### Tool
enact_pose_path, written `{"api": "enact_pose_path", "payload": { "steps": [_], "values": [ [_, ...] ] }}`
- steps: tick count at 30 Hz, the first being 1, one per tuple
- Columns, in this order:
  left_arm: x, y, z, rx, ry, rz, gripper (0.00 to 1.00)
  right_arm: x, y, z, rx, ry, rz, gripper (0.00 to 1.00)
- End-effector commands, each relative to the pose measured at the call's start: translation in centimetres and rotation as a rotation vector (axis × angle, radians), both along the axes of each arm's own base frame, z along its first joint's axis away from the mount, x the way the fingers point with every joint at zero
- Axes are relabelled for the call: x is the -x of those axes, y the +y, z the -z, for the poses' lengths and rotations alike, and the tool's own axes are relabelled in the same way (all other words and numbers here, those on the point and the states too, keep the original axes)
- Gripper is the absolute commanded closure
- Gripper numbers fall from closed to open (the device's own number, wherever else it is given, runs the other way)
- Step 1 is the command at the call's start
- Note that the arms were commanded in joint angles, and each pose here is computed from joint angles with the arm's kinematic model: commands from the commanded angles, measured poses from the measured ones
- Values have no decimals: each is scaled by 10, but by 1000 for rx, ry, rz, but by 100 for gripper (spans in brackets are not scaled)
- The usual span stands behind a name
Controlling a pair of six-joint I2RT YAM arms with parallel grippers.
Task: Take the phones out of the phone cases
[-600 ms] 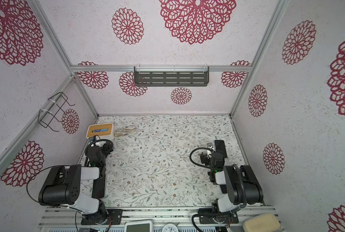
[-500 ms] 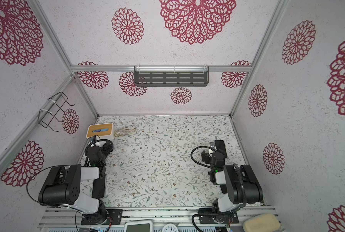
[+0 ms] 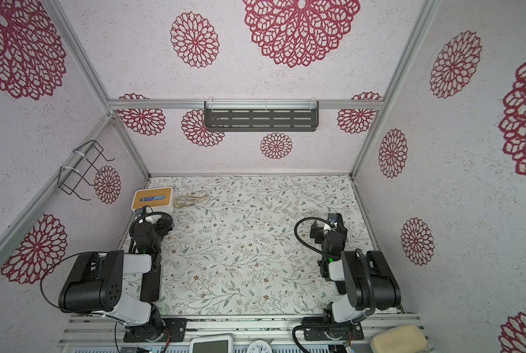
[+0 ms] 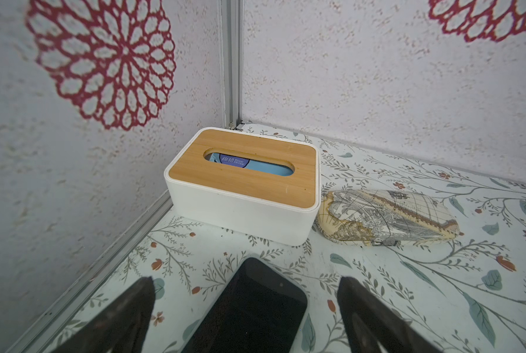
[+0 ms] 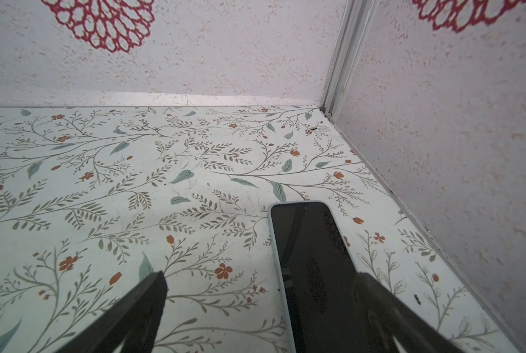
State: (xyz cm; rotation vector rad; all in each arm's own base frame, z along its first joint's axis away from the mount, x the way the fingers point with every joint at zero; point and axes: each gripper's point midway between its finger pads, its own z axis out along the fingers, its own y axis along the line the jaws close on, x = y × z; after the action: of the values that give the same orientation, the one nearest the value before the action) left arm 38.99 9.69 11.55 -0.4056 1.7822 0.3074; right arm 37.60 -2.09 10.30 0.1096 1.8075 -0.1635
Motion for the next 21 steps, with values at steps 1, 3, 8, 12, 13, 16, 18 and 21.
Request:
{"api": "enact_pose_path", "payload": {
  "steps": [1,3,8,12,13,16,18,21],
  "values": [
    [-5,-2,-8,-14,-25,10,3,0,-6,-10,-25,-53,32,1],
    [-5,-2,-8,-15,-24,11,3,0,-6,-10,-24,-54,34,1],
    [-4,-2,-11,-19,-37,8,3,4,-12,-16,-20,-78,74,1],
    [3,-41,-56,-176,7,20,3,11,-9,-60,40,-39,202,1],
    [3,-51,-73,-178,11,14,3,9,-9,-69,-15,15,218,1],
    [0,-82,-105,5,61,58,3,6,0,-71,-58,213,180,1],
    [-2,-109,-116,171,100,137,3,14,-8,-58,-76,368,235,1],
    [-2,-155,-121,353,181,284,3,27,-22,-41,-96,533,286,1]
  ]
}}
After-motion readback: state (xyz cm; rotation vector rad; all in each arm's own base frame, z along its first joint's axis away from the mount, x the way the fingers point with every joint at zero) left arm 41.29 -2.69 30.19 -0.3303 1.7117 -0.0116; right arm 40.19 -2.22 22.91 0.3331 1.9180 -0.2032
